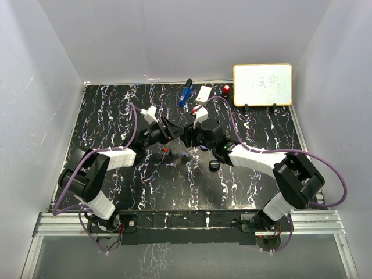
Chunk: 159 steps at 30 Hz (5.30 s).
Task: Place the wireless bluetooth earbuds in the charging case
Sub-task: Pick up the charging case at the center of the board, then open the charging case.
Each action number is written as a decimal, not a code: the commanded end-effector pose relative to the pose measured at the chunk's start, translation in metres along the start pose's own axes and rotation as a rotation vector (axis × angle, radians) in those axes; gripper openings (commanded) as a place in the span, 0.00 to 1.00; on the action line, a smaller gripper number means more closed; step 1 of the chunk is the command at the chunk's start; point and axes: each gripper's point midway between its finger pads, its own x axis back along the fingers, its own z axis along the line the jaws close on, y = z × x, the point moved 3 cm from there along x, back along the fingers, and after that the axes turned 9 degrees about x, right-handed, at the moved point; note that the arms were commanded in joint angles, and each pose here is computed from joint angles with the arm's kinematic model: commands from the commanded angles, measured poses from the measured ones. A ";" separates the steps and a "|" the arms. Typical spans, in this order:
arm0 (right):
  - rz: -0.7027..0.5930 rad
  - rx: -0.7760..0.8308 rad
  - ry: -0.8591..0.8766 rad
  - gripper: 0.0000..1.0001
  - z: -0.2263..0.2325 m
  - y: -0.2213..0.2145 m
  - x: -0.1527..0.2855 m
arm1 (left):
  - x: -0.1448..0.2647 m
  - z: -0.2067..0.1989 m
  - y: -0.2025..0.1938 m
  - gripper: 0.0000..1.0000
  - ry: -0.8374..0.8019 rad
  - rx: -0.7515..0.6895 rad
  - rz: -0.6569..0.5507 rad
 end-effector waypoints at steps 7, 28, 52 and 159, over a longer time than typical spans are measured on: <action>-0.094 -0.010 0.032 0.36 0.007 0.024 -0.002 | -0.008 -0.021 0.000 0.47 -0.076 -0.028 -0.012; -0.071 -0.046 0.040 0.83 0.003 0.033 0.008 | 0.002 -0.026 0.012 0.00 -0.075 -0.044 -0.050; -0.130 -0.424 0.375 0.67 -0.042 0.038 0.038 | 0.007 -0.050 0.024 0.00 -0.587 0.028 0.258; -0.248 -0.731 0.535 0.02 -0.059 0.025 0.049 | -0.015 -0.036 0.004 0.99 -0.227 -0.039 0.177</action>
